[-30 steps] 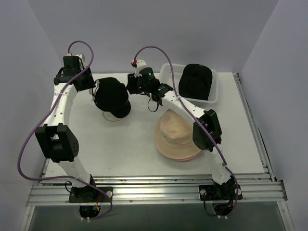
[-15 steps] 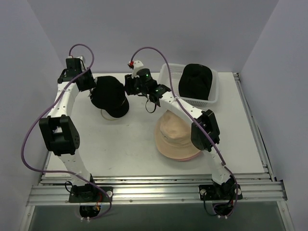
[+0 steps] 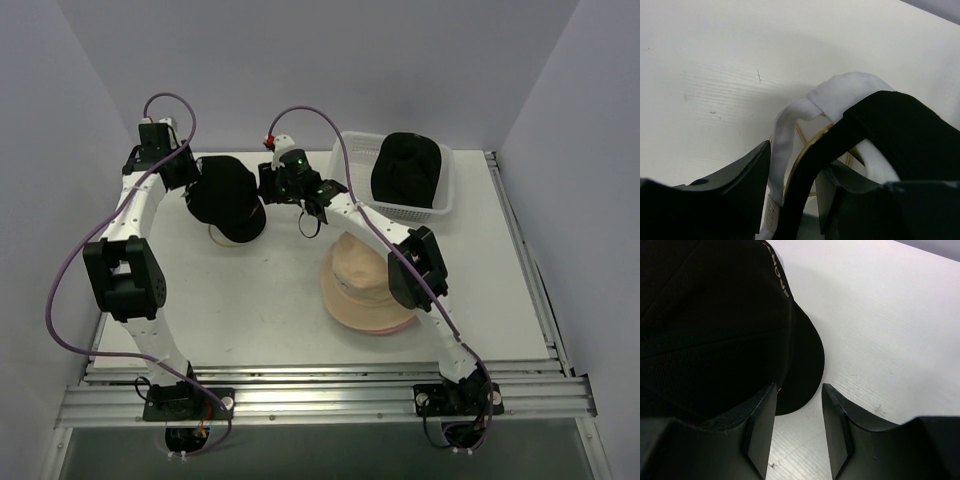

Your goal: Stack the hats

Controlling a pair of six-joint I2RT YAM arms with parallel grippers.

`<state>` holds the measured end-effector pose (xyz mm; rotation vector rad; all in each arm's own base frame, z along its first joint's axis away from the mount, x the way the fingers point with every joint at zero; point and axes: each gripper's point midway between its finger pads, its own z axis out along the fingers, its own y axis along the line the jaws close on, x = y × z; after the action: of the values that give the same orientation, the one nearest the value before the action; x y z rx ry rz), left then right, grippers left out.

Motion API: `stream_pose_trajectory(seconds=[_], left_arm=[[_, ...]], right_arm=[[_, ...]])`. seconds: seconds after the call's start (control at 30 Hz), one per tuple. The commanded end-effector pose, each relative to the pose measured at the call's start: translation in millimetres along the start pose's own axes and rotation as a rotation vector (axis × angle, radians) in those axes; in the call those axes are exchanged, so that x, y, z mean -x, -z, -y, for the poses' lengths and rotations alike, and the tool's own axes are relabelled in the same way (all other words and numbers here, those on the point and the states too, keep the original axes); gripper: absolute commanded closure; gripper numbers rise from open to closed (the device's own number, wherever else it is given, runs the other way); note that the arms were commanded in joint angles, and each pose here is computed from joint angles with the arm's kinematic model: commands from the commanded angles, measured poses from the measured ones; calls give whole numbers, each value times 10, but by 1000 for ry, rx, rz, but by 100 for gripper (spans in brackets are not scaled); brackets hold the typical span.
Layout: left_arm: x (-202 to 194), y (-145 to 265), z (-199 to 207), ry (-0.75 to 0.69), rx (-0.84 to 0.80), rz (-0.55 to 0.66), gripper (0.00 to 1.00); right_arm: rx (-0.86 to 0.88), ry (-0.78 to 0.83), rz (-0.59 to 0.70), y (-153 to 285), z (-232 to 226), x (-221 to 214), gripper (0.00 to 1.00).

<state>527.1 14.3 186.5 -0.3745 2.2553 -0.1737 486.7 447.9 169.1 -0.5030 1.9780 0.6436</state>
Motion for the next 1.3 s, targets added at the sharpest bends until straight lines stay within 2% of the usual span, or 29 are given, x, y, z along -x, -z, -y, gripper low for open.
stream_pose_trajectory(seconds=[0.0,0.23,0.47,0.73,0.83,1.0,1.07,1.27], left_arm=[[-491,-289,-275,12,90,-138,52],[-628,-344,-424,3,161,-181,52],[-581,-286,-453,13,167,-165,51],[-196,17,-443,75,122,-77,38],[36,229,-288,110,37,-17,36],[272,491,-66,126,-56,44,27],[312,540,-17,133,-76,52,23],[324,642,31,122,-100,45,21]], right_arm=[[18,-9,65,26,-115,249,63],[19,-20,67,40,-121,254,63],[20,-15,74,76,-123,297,63],[8,3,87,216,-80,446,63],[-1,3,102,350,-42,552,63],[-2,3,159,680,-1,839,62],[0,-1,179,830,-11,927,62],[10,-3,240,1190,-79,1152,62]])
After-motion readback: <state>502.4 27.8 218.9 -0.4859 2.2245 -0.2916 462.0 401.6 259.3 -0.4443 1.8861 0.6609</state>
